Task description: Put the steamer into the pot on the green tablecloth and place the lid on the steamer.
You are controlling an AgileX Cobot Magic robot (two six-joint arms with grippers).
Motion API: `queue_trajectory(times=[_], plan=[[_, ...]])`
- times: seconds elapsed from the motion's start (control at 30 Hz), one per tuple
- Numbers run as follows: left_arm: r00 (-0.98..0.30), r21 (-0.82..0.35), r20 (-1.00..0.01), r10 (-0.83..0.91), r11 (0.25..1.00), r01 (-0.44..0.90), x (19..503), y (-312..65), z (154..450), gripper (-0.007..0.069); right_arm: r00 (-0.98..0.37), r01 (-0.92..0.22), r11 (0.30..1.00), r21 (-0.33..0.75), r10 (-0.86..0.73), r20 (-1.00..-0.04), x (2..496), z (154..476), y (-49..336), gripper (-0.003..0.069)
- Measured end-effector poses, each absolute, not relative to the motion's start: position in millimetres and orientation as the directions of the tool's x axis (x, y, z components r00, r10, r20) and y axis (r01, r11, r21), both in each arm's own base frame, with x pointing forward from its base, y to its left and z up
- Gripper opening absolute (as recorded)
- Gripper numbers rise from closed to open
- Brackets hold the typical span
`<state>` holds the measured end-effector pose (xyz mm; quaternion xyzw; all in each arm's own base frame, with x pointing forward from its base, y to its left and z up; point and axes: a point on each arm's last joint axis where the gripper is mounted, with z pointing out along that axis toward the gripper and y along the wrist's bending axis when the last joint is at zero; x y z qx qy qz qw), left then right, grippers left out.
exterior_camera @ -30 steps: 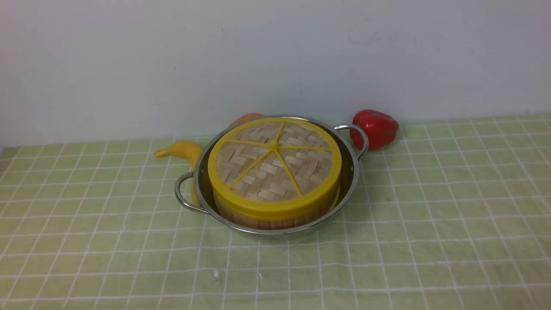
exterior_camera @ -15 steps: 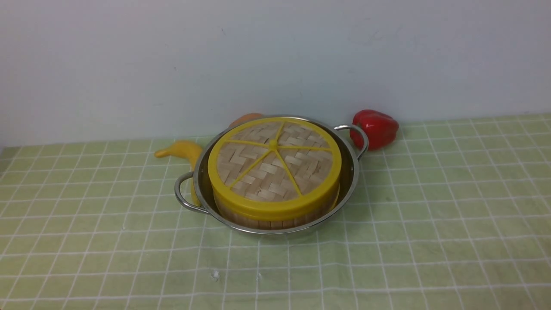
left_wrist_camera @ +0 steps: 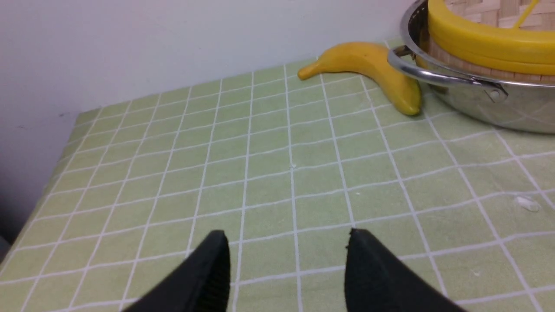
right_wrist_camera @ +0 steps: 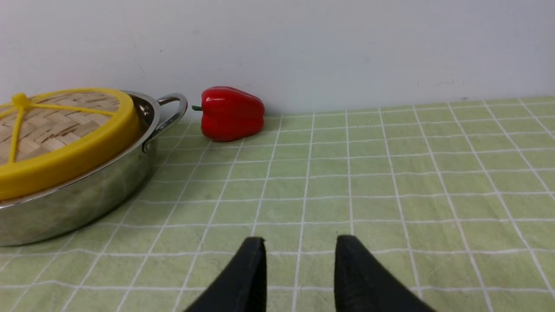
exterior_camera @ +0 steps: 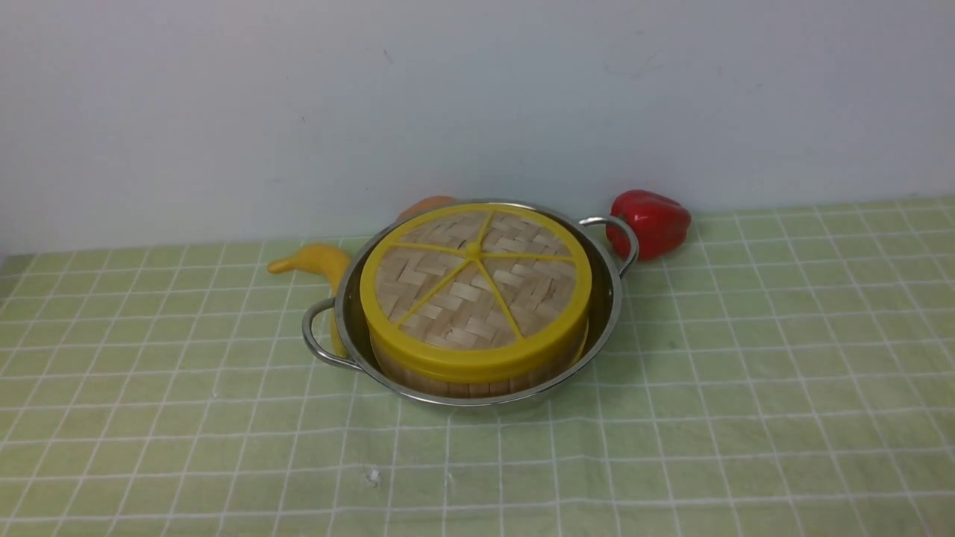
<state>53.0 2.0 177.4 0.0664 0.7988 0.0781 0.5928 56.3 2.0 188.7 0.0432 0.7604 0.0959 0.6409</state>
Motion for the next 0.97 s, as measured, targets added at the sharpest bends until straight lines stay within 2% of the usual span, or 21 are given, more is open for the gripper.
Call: queue_trajectory(times=[0.97], plan=[[-0.288, 0.210, -0.935, 0.205, 0.978, 0.015, 53.0, 2.0, 177.4, 0.0344, -0.175, -0.057, 0.978, 0.201, 0.189, -0.966, 56.3, 188.7, 2.0, 0.0242]])
